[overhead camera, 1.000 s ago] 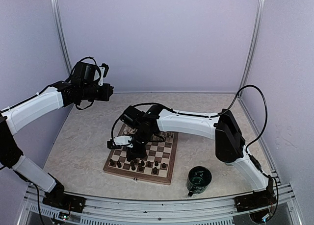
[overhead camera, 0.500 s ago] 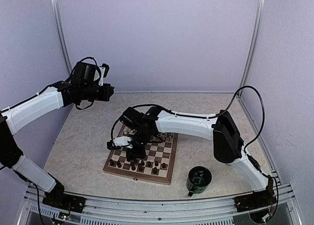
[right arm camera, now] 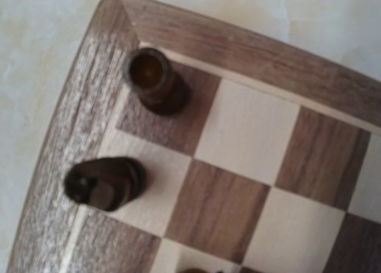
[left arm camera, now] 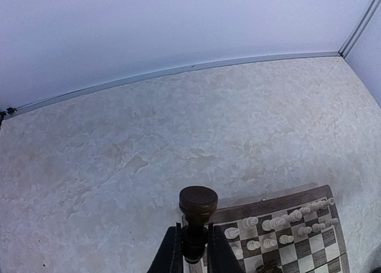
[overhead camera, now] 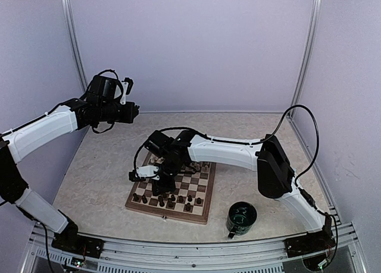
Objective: Set up the chess pieces on the board
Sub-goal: Place the pawn at f7, then pass from the left arm to the right
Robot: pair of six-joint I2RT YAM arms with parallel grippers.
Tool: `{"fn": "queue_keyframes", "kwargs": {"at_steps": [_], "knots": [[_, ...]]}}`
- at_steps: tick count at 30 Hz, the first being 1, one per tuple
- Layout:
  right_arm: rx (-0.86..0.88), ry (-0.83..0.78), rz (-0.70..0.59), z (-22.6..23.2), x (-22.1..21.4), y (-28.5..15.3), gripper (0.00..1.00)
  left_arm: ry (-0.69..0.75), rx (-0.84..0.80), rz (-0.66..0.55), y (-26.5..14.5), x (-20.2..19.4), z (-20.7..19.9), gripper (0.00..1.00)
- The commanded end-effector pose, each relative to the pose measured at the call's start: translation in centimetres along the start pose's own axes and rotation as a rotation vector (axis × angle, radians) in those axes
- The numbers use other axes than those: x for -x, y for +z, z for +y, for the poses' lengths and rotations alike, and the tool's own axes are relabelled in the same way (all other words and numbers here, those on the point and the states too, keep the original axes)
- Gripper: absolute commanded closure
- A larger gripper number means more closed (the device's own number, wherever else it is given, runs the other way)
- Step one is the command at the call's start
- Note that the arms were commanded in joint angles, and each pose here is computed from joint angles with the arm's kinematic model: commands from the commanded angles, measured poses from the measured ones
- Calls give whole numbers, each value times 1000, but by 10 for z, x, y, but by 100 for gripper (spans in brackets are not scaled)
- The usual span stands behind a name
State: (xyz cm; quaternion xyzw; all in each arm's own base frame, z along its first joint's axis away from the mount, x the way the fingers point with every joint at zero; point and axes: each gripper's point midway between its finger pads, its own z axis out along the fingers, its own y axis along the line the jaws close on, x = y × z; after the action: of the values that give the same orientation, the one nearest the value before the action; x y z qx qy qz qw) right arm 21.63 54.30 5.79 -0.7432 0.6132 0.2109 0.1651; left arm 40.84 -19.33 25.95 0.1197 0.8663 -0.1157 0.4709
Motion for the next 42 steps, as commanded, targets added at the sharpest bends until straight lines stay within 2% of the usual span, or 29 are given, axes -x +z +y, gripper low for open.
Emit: {"fn": "queue_keyframes", "kwargs": {"at_steps": [1,9,14,17,23,27,31,33,36,42], "knots": [[-3,-12,-27,4,13,-3,79,-4,-11,6,3,-1,-1,96],[-46,-36,-85,-1,37,-38,73,-2,-15,11,4,-3,-2,96],[-99,-59,-102,-8,44,-74,71,8,-63,16,5,-4,-9,96],[-149,-61,-105,-16,40,-105,70,25,-177,46,7,-9,-29,96],[-254,-43,-206,-32,29,-201,71,51,-398,109,4,-23,-65,93],[-372,-107,-171,-35,0,-235,70,57,-540,173,1,-37,-89,92],[-491,-195,-73,-36,-31,-240,69,44,-681,244,-2,-53,-115,92],[-529,-206,-38,-41,-38,-241,64,36,-767,293,-5,-64,-132,91],[-517,-245,5,-39,-42,-231,60,33,-856,362,-9,-80,-154,91],[-518,-332,77,-37,-36,-204,59,60,-965,455,-20,-106,-186,90]]}}
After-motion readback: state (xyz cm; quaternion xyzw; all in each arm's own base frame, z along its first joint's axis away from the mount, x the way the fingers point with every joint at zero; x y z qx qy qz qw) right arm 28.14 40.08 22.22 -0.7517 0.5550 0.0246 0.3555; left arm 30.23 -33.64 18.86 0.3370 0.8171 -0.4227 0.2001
